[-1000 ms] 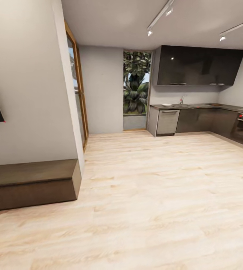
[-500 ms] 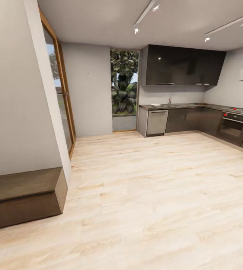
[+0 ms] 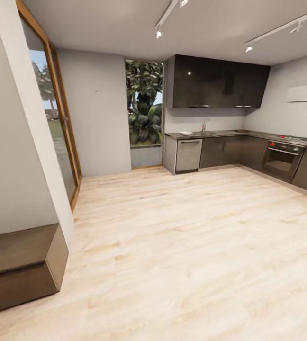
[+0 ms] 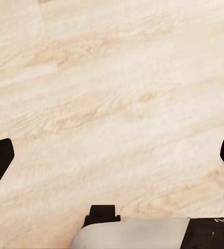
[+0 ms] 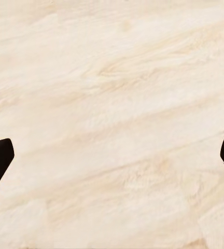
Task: In the kitchen, take the Vidalia onion out of the sink, dice it on the chopping board with the paring knife, put the diced onion into the bowl on the countertop, then place both the paring knife and the chopping board into the sink.
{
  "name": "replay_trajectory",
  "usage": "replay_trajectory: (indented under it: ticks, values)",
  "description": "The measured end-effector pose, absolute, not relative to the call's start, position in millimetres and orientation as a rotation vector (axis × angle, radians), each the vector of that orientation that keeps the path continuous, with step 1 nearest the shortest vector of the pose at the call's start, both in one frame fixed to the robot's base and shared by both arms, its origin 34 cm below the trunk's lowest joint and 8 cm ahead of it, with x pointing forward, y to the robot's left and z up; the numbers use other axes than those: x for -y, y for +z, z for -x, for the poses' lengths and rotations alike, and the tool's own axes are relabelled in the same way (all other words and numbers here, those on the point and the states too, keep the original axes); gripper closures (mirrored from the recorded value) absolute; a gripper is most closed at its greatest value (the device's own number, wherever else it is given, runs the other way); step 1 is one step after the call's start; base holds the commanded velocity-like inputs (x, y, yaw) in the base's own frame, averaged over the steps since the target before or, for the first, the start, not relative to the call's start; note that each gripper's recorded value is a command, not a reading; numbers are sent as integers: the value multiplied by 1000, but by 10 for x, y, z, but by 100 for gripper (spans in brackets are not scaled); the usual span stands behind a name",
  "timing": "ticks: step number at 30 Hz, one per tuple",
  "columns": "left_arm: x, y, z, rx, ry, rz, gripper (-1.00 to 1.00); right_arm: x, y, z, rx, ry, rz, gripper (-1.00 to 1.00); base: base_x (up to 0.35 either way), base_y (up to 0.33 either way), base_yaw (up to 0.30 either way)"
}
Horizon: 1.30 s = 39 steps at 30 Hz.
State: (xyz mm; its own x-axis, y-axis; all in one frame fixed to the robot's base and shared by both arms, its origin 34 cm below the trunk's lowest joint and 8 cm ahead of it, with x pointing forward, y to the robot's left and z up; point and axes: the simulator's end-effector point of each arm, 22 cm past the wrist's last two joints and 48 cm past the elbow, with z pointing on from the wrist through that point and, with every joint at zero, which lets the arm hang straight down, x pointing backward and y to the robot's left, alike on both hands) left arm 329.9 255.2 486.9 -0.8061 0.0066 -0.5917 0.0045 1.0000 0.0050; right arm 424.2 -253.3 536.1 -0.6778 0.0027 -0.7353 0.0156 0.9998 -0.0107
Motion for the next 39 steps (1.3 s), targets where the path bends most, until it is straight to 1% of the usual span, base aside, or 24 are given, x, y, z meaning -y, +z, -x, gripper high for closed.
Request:
replay_trajectory:
  ticks: [5, 11, 39]
  values:
    - [-2552, 4869, -3299, -2508, 4, -8, -100, 2533, 5361, -4242, -2315, -20, -13, -100, 344, 0, -17]
    - [-2551, 4869, -3300, -2508, 4, -8, -100, 2538, 5361, -4242, -2315, -21, -12, -100, 344, 0, -149]
    - [-2551, 4869, -3300, -2509, 4, -8, -100, 2535, 5357, -4236, -2317, -21, -12, -100, 344, 0, -218]
